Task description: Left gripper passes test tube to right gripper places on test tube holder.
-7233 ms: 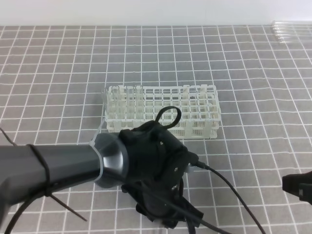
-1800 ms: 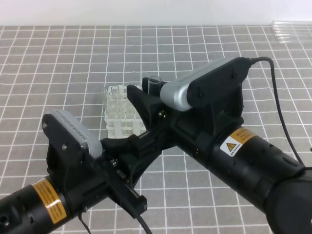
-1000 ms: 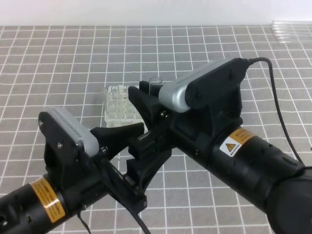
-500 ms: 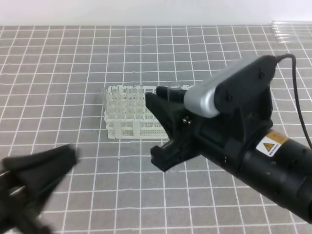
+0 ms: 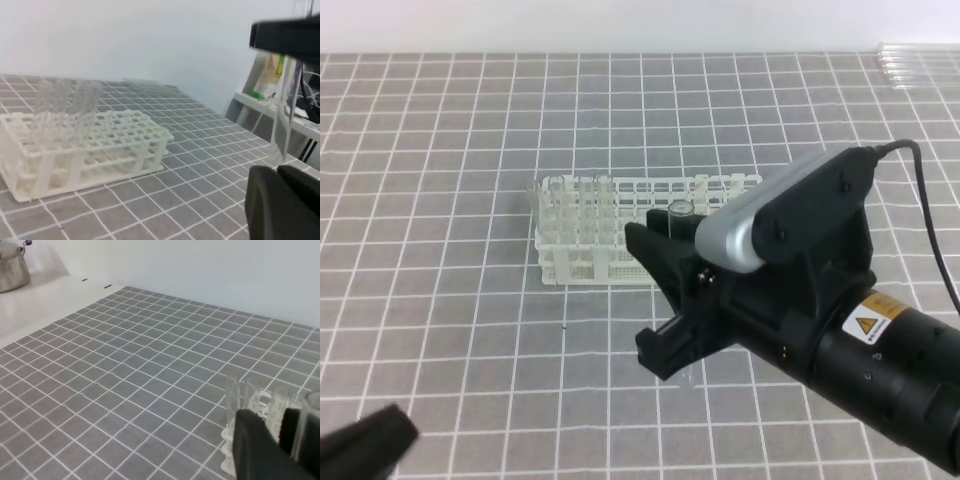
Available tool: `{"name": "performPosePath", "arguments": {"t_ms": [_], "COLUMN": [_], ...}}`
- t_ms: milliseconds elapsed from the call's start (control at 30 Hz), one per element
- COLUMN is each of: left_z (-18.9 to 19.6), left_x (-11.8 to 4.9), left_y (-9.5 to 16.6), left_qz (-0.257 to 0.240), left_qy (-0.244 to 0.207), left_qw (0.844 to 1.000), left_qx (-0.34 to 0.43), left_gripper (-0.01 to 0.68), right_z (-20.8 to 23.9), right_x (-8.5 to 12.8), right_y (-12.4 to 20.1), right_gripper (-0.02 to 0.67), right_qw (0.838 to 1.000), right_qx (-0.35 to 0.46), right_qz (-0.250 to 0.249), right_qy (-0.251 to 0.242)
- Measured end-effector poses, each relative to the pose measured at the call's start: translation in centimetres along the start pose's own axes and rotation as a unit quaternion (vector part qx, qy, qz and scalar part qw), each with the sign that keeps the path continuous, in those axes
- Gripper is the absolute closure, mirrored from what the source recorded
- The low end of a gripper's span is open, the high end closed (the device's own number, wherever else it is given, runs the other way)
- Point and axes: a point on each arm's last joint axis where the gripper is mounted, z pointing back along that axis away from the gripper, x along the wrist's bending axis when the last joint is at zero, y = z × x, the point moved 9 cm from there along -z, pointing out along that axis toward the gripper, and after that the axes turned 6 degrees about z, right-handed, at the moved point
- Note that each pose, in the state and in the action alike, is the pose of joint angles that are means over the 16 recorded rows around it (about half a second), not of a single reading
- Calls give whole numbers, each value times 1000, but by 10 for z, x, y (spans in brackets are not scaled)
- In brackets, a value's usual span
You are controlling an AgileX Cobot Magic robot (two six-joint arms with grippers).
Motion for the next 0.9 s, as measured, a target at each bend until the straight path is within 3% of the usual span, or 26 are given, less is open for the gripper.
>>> {"name": "performPosePath", "arguments": {"t_ms": [400, 900], "left_z": [-4, -4], "left_x": [13, 18], "left_y": [45, 55], "left_qz": [14, 14], "left_qy": [9, -5], "left_qw": [1000, 999], "left_qx": [4, 30], "left_gripper": [673, 673], "right_z": [0, 0], "right_x": [2, 1], "right_y": [3, 1], "right_gripper": [563, 563], "right_qw": [1000, 999], "right_qx": [6, 3], "right_qz": [24, 34], "right_qy": [-6, -4]}}
